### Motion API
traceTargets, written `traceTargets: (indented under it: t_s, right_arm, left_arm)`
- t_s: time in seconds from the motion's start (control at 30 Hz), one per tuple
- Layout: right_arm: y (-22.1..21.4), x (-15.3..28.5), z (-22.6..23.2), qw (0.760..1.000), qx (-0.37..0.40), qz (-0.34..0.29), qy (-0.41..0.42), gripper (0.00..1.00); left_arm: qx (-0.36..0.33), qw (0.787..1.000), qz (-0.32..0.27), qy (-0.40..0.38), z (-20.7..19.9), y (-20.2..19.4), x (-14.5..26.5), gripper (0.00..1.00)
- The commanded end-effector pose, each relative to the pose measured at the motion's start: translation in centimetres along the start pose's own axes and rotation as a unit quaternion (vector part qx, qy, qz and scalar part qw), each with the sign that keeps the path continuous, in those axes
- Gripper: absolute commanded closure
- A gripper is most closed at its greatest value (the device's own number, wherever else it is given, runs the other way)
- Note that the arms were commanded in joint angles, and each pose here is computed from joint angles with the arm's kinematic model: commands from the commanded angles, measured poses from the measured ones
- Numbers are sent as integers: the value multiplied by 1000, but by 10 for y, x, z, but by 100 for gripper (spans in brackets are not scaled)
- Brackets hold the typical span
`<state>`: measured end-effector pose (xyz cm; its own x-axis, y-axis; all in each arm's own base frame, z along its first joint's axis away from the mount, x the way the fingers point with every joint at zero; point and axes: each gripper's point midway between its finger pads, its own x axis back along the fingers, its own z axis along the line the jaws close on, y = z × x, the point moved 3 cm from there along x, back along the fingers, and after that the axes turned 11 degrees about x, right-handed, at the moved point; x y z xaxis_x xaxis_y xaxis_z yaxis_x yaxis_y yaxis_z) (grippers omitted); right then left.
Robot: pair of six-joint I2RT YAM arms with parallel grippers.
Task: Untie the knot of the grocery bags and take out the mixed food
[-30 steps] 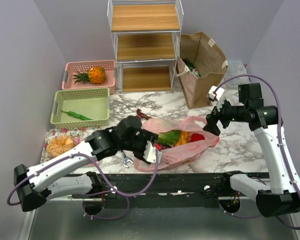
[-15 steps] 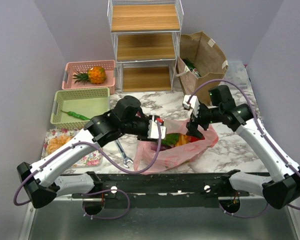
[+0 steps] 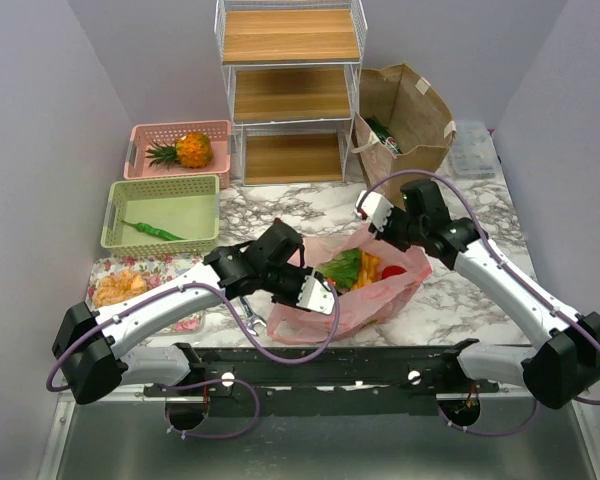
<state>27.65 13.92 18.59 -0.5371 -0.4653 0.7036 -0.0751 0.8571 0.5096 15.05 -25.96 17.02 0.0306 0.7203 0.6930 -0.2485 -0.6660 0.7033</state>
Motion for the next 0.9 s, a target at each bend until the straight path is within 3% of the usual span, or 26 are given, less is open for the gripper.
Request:
traceTargets:
  t_s: [0.0,0.03,0.1,0.2,0.33,0.43,0.63,0.87]
  right_arm:
    - [18,-1,-48,994,-64,9,-91,93]
    - [23,0,-52,992,-83,6,-92,99]
    - [31,3,-60,989,-120,-9,-91,99]
    - [43,8,-61,983,-166,-30,-73,99]
    - [53,13,-36,978,-200,-55,-5,99]
    - [45,13,-16,977,-206,-49,23,99]
    - [38,16,-5,975,-219,-34,35,99]
    - [42,12,-15,964,-261,-38,22,99]
  left_arm:
    - [-27,999,43,17,7,-23,7,66]
    - [-28,998,53,23,8,-30,8,67]
    - [-27,997,74,28,10,-41,13,69]
    - [-39,996,61,46,17,-31,28,70]
    - [-72,992,-51,92,28,39,50,52]
    - [-80,990,-68,94,33,72,43,42]
    - [-42,996,-17,76,53,66,-9,35]
    - [-89,989,63,103,84,34,-51,29]
